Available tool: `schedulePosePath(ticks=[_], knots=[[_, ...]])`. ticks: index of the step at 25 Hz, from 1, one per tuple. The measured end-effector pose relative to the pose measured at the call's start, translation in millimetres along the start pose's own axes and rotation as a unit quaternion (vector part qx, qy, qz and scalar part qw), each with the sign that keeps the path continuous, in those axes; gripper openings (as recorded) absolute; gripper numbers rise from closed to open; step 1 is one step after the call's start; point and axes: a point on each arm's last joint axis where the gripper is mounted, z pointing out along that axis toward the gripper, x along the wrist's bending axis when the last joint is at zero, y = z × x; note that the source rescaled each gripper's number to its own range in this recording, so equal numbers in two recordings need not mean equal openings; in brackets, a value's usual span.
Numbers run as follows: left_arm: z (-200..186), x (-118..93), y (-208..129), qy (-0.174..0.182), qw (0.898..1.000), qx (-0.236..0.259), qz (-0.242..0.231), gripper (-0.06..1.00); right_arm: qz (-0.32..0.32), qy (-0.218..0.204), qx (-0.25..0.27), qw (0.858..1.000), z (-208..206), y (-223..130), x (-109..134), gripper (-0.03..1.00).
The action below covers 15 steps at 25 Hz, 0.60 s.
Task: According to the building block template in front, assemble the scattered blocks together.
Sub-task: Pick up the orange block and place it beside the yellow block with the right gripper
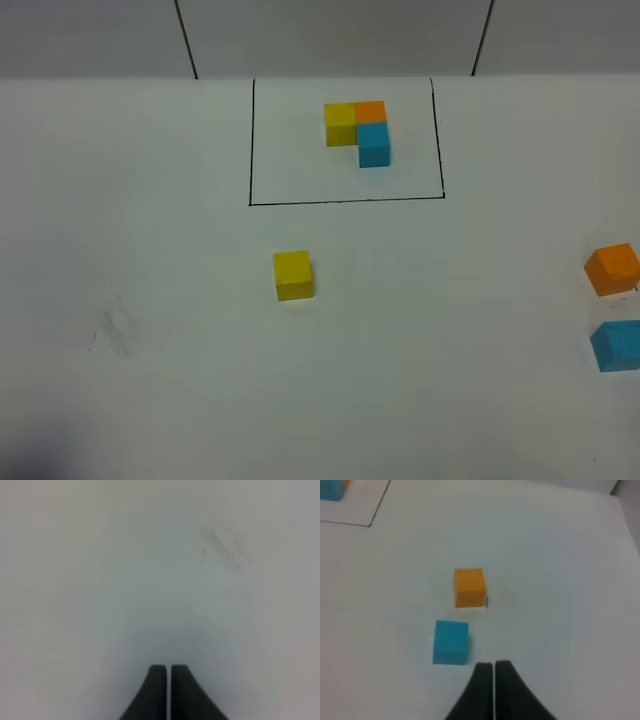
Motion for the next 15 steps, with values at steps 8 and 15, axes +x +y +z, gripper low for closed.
schedulePosePath(ticks=[8, 15], knots=[[-20, 0, -19, 0.003, 0.996, -0.093, -0.001, 0.00, 0.000, 0.000, 0.000, 1.000, 0, 0, 0, 0.01], [-27, -2, -28, -0.002, 0.991, -0.131, 0.004, 0.00, 0.000, 0.000, 0.000, 1.000, 0, 0, 0, 0.01]])
